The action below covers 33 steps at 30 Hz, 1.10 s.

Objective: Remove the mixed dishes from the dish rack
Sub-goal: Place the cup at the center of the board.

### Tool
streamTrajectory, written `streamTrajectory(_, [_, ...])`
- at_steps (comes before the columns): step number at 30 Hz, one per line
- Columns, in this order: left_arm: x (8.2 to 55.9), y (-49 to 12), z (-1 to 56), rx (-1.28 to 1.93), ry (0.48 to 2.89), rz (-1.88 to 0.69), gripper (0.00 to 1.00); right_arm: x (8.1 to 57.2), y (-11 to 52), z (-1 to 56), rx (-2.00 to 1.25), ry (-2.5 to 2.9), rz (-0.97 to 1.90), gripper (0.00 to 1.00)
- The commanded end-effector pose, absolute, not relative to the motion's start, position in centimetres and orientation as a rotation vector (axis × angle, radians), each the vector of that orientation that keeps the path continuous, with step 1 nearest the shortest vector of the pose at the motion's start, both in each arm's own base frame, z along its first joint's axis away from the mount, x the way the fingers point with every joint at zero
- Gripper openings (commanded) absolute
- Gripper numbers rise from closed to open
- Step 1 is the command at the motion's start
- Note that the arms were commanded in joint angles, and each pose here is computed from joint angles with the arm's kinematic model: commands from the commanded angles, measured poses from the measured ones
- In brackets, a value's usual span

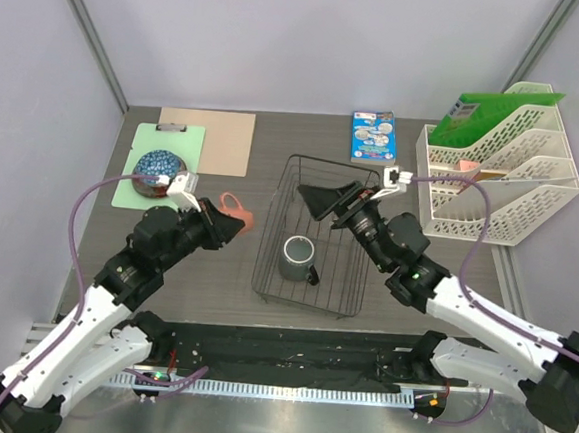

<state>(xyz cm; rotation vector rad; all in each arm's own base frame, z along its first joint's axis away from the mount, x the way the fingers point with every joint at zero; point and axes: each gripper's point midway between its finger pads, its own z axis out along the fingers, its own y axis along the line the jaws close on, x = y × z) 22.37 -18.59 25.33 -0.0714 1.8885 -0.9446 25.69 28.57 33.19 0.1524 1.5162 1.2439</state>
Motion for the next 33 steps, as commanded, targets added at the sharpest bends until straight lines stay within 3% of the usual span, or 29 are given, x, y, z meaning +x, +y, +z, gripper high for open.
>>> streamTrajectory(1, [25.0,-12.1,27.6,-0.23,1.872,-0.516,0.0,27.8,22.1,29.5,0.194,1.633,0.75,1.0])
streamTrajectory(3, [25.6,-9.7,25.4,-0.268,1.978,-0.297,0.0,27.3,21.0,29.2,0.198,1.628,0.722,1.0])
streamTrajectory(4, [26.0,-7.6,27.0,-0.352,1.951,-0.18,0.0,27.2,20.8,29.0,0.197,1.632,0.714,1.0])
streamTrajectory(9, [29.0,-4.9,25.1,-0.423,2.096,0.064,0.0,27.0,20.2,27.0,0.189,1.686,0.655,1.0])
streamTrajectory(19, [33.3,3.0,19.7,-0.824,2.222,0.183,0.0,25.8,22.0,24.5,0.166,1.737,0.787,1.0])
streamTrajectory(33, [34.0,11.8,9.1,-1.22,2.296,0.356,0.0,24.9,23.0,22.4,0.133,1.786,0.843,1.0])
